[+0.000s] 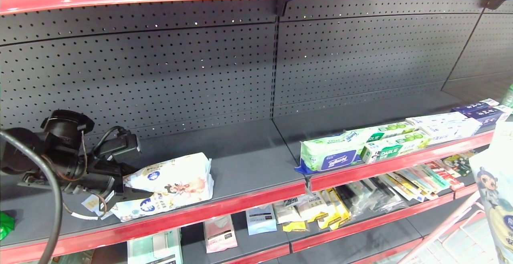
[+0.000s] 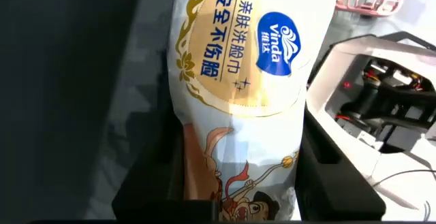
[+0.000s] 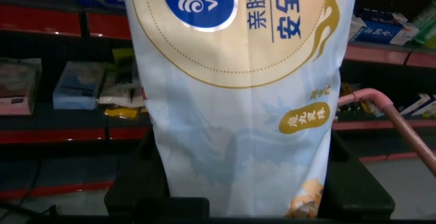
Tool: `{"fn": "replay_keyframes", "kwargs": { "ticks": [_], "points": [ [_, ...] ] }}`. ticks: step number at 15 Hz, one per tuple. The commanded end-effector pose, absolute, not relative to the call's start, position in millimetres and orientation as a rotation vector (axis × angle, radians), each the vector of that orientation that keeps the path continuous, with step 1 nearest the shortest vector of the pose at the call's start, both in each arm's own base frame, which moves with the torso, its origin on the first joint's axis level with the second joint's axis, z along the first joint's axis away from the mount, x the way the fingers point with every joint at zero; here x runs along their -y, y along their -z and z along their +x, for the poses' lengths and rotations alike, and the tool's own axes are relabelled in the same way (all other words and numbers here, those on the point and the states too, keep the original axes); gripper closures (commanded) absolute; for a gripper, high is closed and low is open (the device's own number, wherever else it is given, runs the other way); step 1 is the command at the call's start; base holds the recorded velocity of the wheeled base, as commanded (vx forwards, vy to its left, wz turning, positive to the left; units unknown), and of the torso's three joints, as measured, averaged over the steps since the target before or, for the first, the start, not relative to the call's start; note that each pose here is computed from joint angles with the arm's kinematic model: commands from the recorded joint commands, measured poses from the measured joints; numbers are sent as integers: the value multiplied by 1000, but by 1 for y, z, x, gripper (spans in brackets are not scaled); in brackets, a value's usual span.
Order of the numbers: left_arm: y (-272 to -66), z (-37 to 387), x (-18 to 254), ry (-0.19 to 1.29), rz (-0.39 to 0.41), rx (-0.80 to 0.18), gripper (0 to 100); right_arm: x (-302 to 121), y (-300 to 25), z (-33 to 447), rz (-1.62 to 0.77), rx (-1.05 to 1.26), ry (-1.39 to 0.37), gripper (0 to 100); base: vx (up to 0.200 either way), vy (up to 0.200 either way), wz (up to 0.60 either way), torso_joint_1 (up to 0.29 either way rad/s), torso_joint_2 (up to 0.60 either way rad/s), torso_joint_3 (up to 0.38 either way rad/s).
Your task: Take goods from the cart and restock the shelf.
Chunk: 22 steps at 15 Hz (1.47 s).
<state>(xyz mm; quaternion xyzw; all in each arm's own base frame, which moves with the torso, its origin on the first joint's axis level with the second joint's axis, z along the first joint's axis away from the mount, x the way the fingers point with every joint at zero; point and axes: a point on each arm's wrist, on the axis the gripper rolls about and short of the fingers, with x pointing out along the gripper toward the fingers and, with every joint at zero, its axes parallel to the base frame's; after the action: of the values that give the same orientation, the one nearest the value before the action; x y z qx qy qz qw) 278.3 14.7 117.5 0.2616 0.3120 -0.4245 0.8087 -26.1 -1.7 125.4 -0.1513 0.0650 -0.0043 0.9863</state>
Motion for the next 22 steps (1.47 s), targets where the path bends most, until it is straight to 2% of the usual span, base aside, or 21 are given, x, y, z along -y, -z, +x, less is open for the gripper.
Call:
{"fn": "replay_keyframes", "kwargs": {
  "ticks": [1, 5, 22],
  "points": [
    [-108, 283, -21, 901, 564, -648, 100, 2, -127, -26, -305, -129, 8, 100, 0, 0, 0, 0, 0, 0],
    [-101, 285, -24, 922, 606, -613, 100, 2, -128, -26, -305, -130, 7, 100, 0, 0, 0, 0, 0, 0],
    [-96, 265, -21, 948, 575, -642, 100, 2, -132, -24, -306, -136, 4, 100, 0, 0, 0, 0, 0, 0]
  ]
}}
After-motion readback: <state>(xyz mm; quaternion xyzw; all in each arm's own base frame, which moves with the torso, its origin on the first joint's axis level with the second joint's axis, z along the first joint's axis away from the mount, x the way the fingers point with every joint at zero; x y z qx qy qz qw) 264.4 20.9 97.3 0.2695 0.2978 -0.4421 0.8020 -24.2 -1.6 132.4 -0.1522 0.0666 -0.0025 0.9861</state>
